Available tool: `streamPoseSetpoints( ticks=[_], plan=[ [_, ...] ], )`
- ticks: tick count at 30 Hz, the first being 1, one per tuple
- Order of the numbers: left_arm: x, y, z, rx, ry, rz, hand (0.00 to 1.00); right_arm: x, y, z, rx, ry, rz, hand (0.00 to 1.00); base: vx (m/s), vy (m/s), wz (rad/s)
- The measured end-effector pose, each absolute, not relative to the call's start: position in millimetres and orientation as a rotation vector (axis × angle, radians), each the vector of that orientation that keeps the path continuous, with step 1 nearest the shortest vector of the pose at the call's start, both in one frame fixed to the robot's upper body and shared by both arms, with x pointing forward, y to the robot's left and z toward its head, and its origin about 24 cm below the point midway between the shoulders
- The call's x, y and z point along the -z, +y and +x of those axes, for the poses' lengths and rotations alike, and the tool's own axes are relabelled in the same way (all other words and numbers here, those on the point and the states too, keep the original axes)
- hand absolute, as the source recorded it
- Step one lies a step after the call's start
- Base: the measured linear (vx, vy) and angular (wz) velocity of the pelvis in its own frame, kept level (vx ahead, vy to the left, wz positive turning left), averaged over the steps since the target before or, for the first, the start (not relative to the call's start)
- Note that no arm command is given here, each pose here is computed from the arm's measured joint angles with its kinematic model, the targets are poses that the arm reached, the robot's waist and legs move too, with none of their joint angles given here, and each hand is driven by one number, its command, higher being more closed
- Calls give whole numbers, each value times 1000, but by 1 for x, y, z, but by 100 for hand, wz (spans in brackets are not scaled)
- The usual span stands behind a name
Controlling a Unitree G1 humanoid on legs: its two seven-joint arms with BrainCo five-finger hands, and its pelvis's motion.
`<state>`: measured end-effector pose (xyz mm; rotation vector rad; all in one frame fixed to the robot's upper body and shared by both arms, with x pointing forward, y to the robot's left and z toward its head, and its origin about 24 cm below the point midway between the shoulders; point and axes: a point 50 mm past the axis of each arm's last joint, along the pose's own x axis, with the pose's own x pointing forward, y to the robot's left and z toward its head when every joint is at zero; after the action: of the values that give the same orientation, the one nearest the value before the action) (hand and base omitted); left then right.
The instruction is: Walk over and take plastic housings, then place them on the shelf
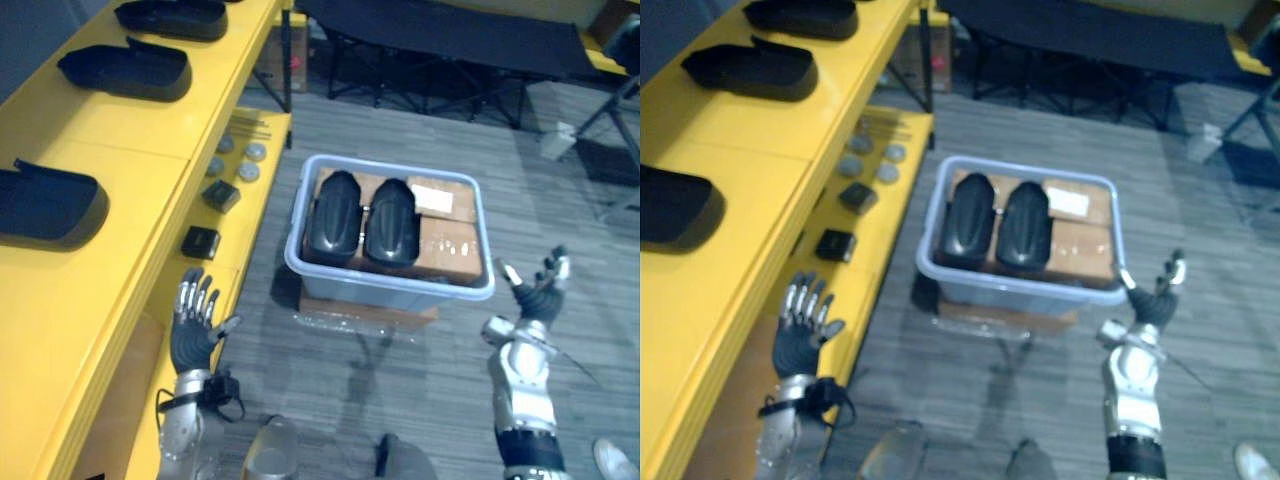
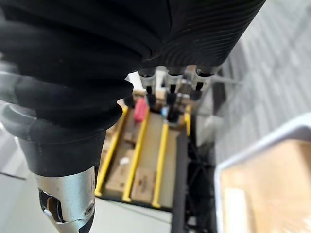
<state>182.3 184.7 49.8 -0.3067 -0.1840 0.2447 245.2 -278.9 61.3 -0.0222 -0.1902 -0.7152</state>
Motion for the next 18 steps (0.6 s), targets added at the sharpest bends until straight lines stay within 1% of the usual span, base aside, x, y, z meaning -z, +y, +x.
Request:
streamPoseSetpoints(
  ticks=[4,7,11,14,17,18],
  plan=[
    [-37,174,177,-315,-122,-381,0,-64,-290,237,730,-184,-72,0,86,-236,37],
    [-42,173,184,-290,-142,-399,0,-60,-301,225,809,-167,-81,0,14,-107,44],
    [-49,169,193,-226,-181,-396,0,-63,-301,219,885,-194,-52,0,-68,-3,34],
    [-50,172,194,-193,-183,-359,0,-61,-302,225,929,-167,-6,0,-107,33,9],
    [-56,166,201,-114,-193,-320,0,-62,-311,245,1004,-144,36,0,-132,59,9],
    [-56,160,206,-70,-186,-307,0,-68,-316,258,1028,-147,61,0,-91,68,10]
  ],
)
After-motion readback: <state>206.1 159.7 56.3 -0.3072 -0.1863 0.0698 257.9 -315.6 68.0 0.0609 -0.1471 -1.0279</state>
